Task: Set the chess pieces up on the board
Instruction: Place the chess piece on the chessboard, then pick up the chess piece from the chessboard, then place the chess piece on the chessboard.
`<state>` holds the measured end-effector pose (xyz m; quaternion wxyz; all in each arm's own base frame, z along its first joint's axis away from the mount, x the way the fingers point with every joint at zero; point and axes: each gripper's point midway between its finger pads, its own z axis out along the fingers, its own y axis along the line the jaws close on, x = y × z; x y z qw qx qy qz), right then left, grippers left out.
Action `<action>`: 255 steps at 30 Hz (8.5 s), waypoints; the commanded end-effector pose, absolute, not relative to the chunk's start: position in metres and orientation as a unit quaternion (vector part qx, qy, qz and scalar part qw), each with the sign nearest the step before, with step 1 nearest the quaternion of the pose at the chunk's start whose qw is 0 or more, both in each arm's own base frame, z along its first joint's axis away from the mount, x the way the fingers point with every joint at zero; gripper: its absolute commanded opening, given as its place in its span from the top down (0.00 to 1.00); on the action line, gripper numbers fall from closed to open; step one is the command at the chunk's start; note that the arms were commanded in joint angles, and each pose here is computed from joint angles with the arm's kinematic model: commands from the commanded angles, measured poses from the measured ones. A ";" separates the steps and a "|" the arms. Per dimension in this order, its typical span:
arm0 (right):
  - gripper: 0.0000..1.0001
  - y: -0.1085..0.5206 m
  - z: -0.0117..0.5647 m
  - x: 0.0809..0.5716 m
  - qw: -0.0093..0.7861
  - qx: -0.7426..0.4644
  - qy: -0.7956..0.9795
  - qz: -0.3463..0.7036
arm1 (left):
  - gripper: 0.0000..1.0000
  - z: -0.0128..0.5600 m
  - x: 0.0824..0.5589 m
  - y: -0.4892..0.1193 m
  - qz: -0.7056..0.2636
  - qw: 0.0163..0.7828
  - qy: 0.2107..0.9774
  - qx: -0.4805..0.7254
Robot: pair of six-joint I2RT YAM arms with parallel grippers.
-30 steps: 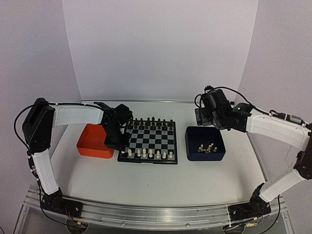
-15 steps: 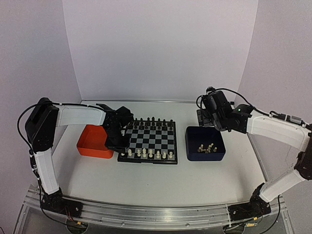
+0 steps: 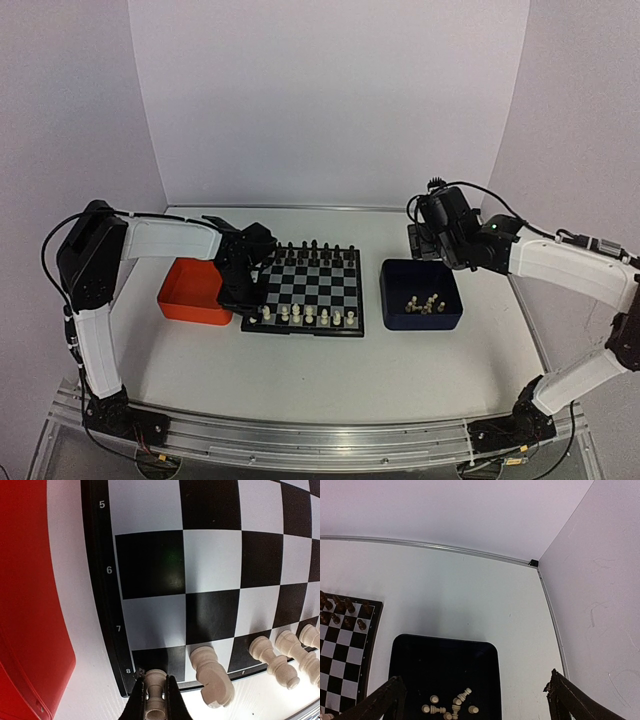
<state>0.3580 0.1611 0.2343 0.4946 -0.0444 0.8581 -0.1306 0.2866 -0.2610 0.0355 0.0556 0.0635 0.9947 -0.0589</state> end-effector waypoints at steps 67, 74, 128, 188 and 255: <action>0.05 0.130 0.259 0.335 0.533 0.003 0.838 -0.112 | 0.61 0.150 0.295 -0.294 -0.177 0.148 0.970 0.075; 0.05 0.132 0.258 0.336 0.531 -0.006 0.840 -0.113 | 0.57 0.140 0.299 -0.310 -0.193 0.132 0.968 0.092; 0.05 0.119 0.254 0.324 0.535 0.004 0.837 -0.115 | 0.90 0.064 0.298 -0.299 -0.111 0.066 0.985 0.115; 0.07 0.293 0.245 0.269 0.398 -0.387 0.795 0.245 | 1.00 0.255 0.289 -0.357 -0.293 0.301 0.805 0.419; 1.00 0.416 0.294 0.308 0.645 -0.502 0.566 0.104 | 0.45 0.315 0.285 -0.382 -0.491 0.219 0.833 0.128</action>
